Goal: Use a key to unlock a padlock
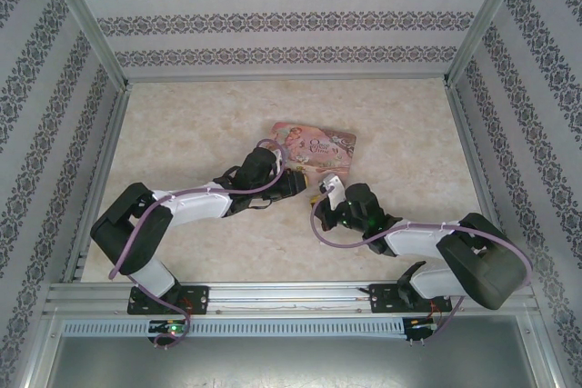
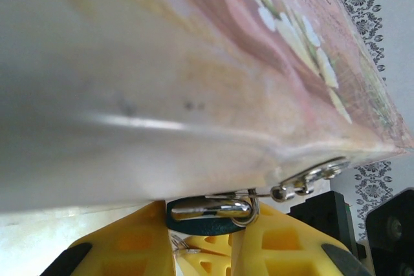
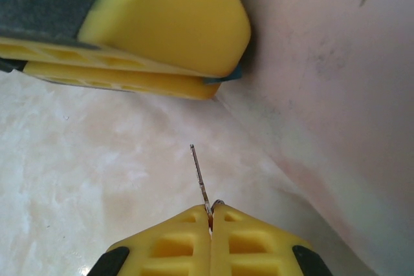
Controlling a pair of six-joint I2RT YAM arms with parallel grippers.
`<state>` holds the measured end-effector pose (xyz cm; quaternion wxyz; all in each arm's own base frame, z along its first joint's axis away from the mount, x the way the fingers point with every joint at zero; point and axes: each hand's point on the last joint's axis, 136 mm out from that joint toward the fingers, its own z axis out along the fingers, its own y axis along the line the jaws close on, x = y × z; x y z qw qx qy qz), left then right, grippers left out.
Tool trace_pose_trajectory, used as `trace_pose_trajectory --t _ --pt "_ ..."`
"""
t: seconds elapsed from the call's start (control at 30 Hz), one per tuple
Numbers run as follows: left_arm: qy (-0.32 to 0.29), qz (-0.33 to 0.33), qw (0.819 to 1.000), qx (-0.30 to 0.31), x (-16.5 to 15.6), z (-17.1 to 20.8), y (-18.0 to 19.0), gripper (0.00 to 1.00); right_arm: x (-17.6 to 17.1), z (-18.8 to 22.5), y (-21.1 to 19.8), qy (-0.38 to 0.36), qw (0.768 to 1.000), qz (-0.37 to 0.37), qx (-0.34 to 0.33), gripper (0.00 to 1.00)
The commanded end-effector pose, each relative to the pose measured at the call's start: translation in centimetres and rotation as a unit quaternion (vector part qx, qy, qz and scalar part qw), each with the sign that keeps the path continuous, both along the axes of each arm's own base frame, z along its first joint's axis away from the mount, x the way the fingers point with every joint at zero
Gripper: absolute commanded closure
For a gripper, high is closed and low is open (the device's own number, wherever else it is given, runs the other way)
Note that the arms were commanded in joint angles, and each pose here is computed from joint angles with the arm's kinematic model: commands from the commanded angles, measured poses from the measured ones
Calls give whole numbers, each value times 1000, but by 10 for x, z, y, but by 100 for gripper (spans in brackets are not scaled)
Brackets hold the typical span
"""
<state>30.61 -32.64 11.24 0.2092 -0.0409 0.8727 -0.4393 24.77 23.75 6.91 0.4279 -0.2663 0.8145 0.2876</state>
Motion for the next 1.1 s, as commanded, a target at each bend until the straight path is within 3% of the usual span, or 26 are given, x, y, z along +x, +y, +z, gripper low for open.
trace_pose_trajectory --t 0.0,1.07 --pt "-17 -12 999 -38 -3 30 -8 82 7 6 -2 -10 1000 -14 17 100" --pt "-19 -21 999 -46 -4 35 -11 82 18 37 0 -31 997 -9 66 100"
